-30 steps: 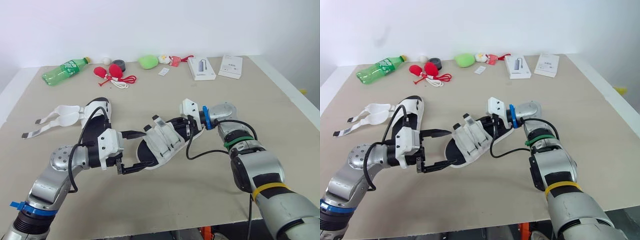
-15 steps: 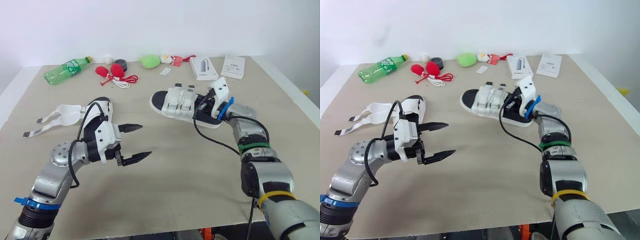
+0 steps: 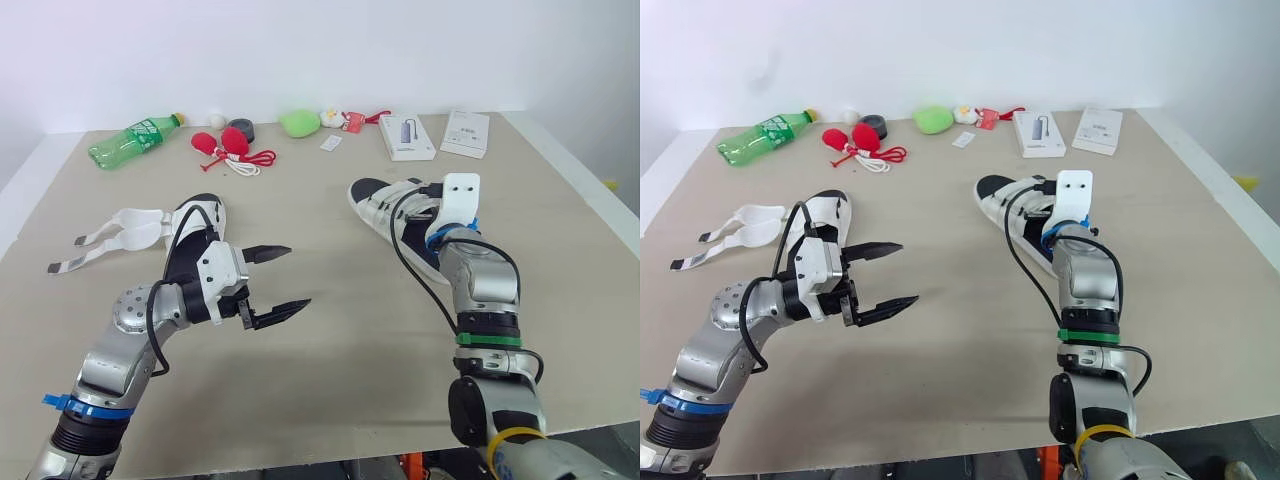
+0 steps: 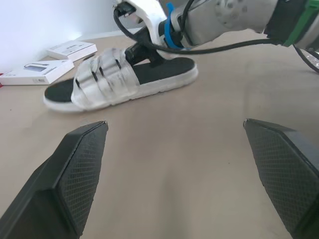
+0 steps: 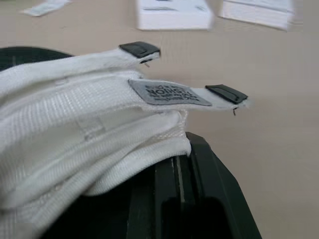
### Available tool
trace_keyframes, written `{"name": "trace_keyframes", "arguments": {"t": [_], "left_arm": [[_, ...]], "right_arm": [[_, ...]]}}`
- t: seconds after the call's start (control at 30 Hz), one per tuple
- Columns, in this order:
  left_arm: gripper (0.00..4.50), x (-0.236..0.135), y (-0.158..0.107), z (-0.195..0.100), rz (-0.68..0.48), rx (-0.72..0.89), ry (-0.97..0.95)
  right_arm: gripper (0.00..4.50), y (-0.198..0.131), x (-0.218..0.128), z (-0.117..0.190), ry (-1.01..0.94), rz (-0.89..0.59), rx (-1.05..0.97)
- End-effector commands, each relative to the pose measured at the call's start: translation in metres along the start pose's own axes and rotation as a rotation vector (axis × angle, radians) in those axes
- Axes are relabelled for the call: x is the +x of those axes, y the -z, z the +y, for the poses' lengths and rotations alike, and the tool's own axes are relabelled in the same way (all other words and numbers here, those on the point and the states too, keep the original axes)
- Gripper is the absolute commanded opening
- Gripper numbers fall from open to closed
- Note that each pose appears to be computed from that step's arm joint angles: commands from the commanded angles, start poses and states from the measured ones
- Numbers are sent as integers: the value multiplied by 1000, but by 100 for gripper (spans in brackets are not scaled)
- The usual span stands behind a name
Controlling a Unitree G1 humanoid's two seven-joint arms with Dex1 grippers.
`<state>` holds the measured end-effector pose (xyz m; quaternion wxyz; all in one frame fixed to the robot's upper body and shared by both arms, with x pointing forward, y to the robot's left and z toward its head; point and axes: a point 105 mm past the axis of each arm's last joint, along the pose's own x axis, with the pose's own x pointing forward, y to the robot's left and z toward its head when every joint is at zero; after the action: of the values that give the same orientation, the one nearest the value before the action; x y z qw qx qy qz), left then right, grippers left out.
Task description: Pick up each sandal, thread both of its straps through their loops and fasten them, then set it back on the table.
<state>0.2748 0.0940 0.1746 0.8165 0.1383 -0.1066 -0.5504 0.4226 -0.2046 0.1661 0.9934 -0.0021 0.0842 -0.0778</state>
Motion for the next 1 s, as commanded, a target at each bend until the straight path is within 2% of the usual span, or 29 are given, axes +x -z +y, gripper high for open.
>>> {"name": "trace_keyframes", "arguments": {"t": [0.03,0.3,0.57,0.8,0.83,0.87,0.93,1.0], "left_arm": [[450,3,-7,-4,-22,31,9],[450,6,-5,-7,-21,35,29],[450,9,-7,-6,-31,38,30],[450,10,-6,-6,-32,38,33],[450,10,-6,-6,-31,38,34],[450,11,-6,-6,-31,37,35],[450,11,-5,-7,-30,37,41],[450,12,-5,-8,-30,40,47]], "right_arm": [[3,-22,-17,-3,64,-61,63],[3,-25,-27,14,76,-53,106],[3,-18,-30,16,160,-27,184],[3,-23,-30,30,51,-84,174],[72,-22,-30,33,23,-77,168],[96,-21,-30,35,5,-78,154],[193,-21,-29,39,-56,-81,115],[316,-21,-28,39,-104,-82,71]]}}
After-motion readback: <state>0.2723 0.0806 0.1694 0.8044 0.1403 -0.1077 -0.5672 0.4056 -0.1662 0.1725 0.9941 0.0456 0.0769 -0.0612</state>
